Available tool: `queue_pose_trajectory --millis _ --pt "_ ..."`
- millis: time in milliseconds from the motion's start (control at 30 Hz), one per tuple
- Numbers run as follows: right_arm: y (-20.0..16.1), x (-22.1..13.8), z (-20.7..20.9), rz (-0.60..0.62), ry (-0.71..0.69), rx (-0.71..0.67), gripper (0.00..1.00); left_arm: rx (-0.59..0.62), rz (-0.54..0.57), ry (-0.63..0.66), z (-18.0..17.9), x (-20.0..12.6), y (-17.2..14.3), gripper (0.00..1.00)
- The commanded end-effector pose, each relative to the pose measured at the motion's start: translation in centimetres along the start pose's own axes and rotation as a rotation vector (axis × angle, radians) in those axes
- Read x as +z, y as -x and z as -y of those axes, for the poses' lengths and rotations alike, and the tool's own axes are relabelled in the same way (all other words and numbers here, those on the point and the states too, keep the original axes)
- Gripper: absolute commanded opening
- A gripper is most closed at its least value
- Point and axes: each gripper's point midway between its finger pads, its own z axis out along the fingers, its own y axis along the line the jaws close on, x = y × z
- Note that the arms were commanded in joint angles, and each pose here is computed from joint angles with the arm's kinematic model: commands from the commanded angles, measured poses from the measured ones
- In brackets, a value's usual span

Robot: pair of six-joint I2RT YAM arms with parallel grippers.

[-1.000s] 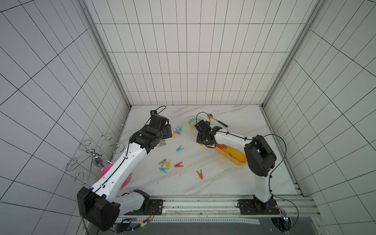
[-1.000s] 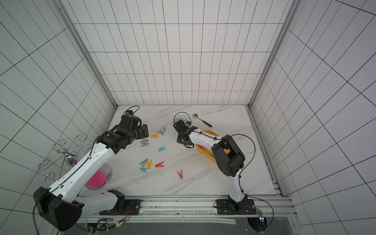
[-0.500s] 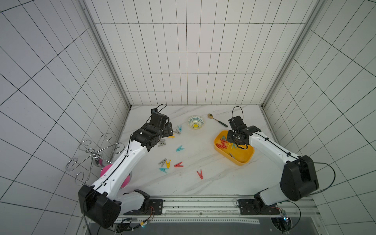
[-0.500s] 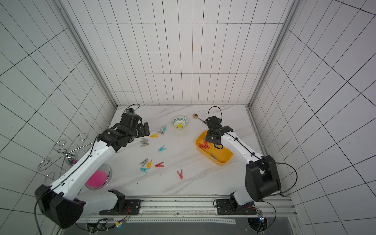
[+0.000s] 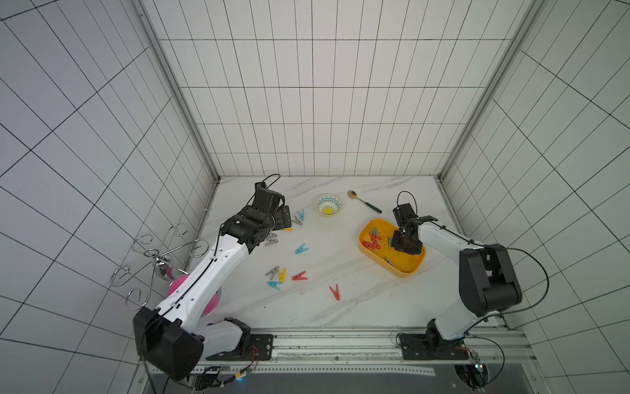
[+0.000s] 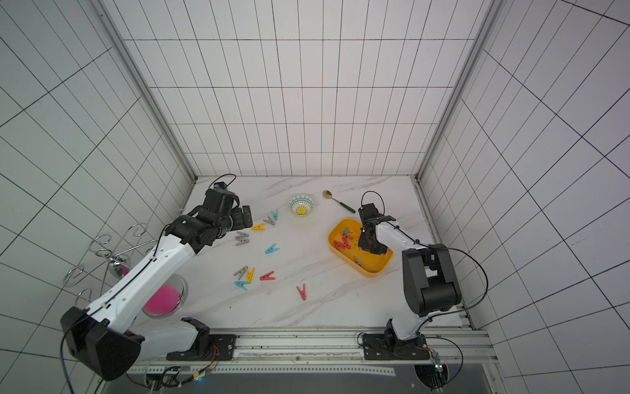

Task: Put the clothespins into the storage box
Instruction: Place the clothespin in the storage box, then pick up the clothespin from the center of the board.

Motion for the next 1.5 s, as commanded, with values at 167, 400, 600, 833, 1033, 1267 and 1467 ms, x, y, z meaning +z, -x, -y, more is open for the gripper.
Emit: queue_pose_trajectory --millis 167,400,600,833,1033,1267,1467 --pt "0.7 -0.8 -1.6 0.009 0.084 -0.037 0.41 -0.008 0.033 -0.005 0.1 -0.1 0.8 0.99" --pt "0.0 -6.9 -5.5 0.115 0.115 -0.238 0.48 -0.009 0.015 0.010 -0.2 0.5 0.0 0.99" --pt "-4.7 -10.9 -9.3 0.162 0.176 -0.430 0.50 -0.003 -0.004 0.046 -0.9 1.1 -1.0 0.99" --pt "-14.6 -11.7 -15.4 0.094 0.300 -0.649 0.51 -0.015 -0.018 0.089 -1.8 1.8 -1.7 0.99" --pt "-20.3 -10.4 -19.1 0.044 0.319 -0.729 0.53 -0.028 -0.020 0.091 -1.9 1.6 -1.8 0.99" --pt "-23.8 -8.6 -20.4 -0.016 0.330 -0.738 0.54 -0.024 -0.010 0.095 -2.1 1.3 -1.6 0.99" --pt "-24.9 -7.2 -20.2 -0.048 0.315 -0.724 0.49 -0.025 -0.008 0.096 -2.2 1.2 -1.6 0.99"
